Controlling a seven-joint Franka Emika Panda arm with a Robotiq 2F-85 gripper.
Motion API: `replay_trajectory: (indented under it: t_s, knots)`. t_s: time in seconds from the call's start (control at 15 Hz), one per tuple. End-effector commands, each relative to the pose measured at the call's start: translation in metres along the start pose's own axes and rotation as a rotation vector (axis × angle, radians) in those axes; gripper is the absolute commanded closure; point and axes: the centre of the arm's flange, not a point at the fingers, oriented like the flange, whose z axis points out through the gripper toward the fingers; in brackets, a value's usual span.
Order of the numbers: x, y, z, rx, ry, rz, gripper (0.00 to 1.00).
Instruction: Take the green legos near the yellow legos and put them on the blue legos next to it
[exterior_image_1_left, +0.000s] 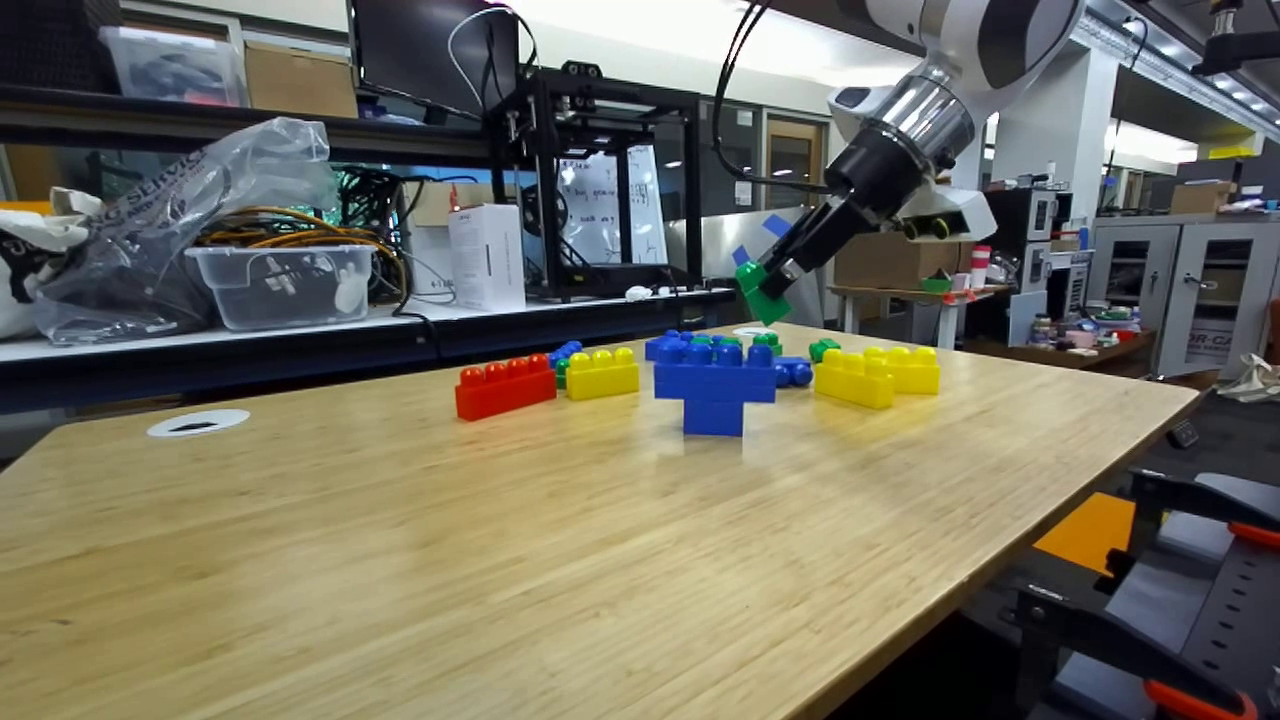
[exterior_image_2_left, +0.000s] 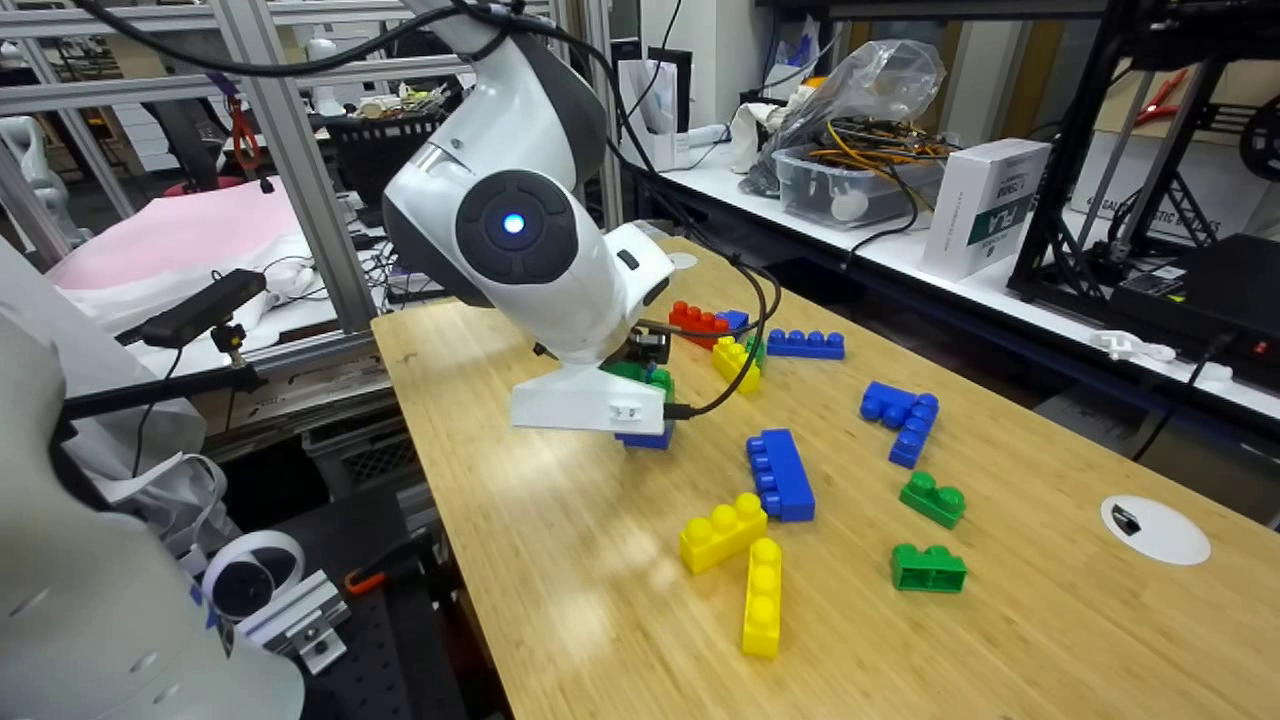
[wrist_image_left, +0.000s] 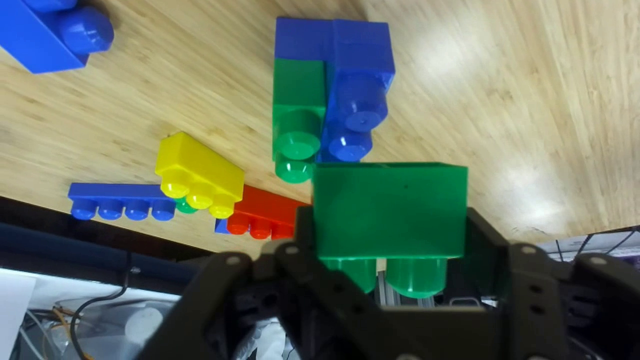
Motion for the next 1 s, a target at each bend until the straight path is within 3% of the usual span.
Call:
replay_trajectory:
  t_s: [0.0, 0.07, 0.53, 0.6, 0.93]
  knots:
    - [0.0011, 0.0004, -0.0009, -0.002, 0.002, 0.002, 0.55]
    - [0.0013, 0.0003, -0.0009, -0.002, 0.002, 0.003, 0.3]
    - [0.0013, -0.0001, -0.0003, 0.0, 0.002, 0.002, 0.3]
    - [0.0032, -0.0001, 0.0005, 0.005, -0.003, -0.007, 0.55]
    - [0.0083, 0.0013, 0.0016, -0.03, 0.102, -0.046, 0.55]
